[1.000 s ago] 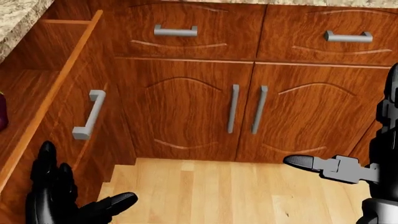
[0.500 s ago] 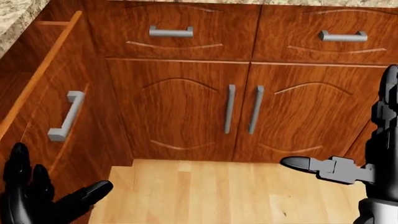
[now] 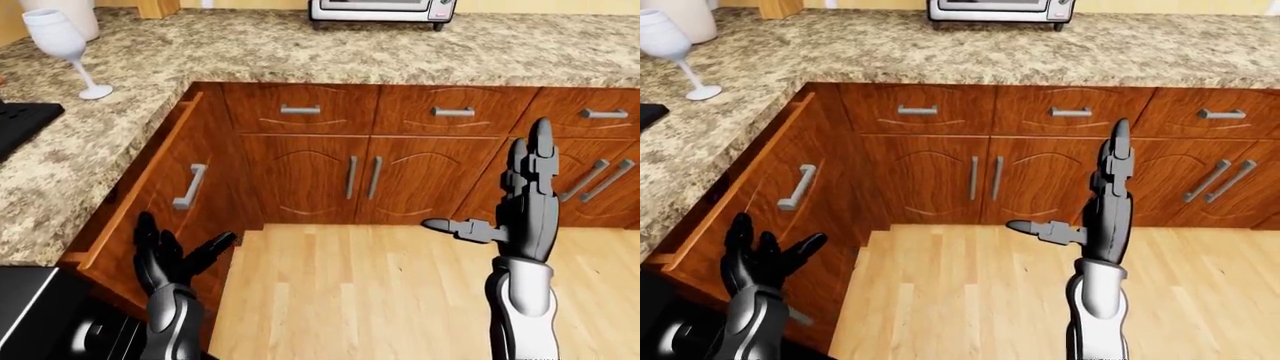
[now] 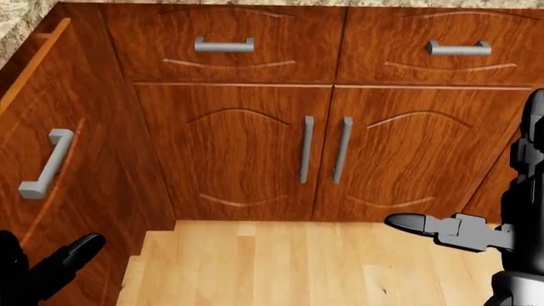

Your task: Close the right drawer.

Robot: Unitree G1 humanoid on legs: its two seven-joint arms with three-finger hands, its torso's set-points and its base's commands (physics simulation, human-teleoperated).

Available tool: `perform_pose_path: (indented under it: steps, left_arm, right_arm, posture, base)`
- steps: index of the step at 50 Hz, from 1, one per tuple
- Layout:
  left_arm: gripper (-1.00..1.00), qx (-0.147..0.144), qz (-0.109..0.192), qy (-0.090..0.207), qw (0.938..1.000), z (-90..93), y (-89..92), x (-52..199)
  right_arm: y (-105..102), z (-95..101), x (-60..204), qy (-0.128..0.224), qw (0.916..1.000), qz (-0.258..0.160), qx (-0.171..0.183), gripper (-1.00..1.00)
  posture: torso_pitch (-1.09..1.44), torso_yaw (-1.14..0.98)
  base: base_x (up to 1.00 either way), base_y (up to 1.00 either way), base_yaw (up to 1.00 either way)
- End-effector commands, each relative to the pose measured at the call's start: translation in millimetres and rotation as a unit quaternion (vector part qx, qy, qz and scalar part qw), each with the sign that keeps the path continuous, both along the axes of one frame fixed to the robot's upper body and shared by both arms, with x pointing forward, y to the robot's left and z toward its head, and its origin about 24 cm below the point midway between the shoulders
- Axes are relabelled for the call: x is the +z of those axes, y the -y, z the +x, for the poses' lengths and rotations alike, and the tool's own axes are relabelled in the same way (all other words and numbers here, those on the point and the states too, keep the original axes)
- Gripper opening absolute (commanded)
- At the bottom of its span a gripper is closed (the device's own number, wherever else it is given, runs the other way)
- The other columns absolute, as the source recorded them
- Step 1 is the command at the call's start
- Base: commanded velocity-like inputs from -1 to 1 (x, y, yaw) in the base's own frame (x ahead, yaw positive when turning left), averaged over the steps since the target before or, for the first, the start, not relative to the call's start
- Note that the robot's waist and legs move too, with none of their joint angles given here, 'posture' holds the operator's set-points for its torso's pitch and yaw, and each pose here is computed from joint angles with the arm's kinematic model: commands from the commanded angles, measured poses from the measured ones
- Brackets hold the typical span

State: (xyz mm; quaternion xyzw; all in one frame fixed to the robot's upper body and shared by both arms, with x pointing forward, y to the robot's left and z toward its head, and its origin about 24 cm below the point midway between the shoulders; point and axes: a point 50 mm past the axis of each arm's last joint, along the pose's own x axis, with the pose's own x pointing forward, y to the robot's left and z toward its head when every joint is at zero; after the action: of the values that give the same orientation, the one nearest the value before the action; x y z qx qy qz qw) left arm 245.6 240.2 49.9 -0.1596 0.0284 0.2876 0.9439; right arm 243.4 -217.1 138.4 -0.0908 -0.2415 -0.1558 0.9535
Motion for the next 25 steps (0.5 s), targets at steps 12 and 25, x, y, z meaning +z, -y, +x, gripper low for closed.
perform_pose_path:
  steps: [12, 25]
  left_arm:
    - [1.00, 0.079, 0.033, 0.077, 0.9933, -4.0, -33.8, 31.4]
    - [1.00, 0.114, 0.031, 0.078, 0.9899, -7.0, -54.7, 31.0]
  right_arm:
    - [-2.1, -2.0, 14.5, 0.040, 0.9991, -0.012, 0.004, 1.00]
    - [-2.1, -1.9, 14.3, 0.039, 0.9992, -0.011, 0.004, 1.00]
  posture:
    - [0.00, 0.00]
    - [0.00, 0.00]
  base:
    - [0.00, 0.00, 0.00]
    - [0.00, 0.00, 0.00]
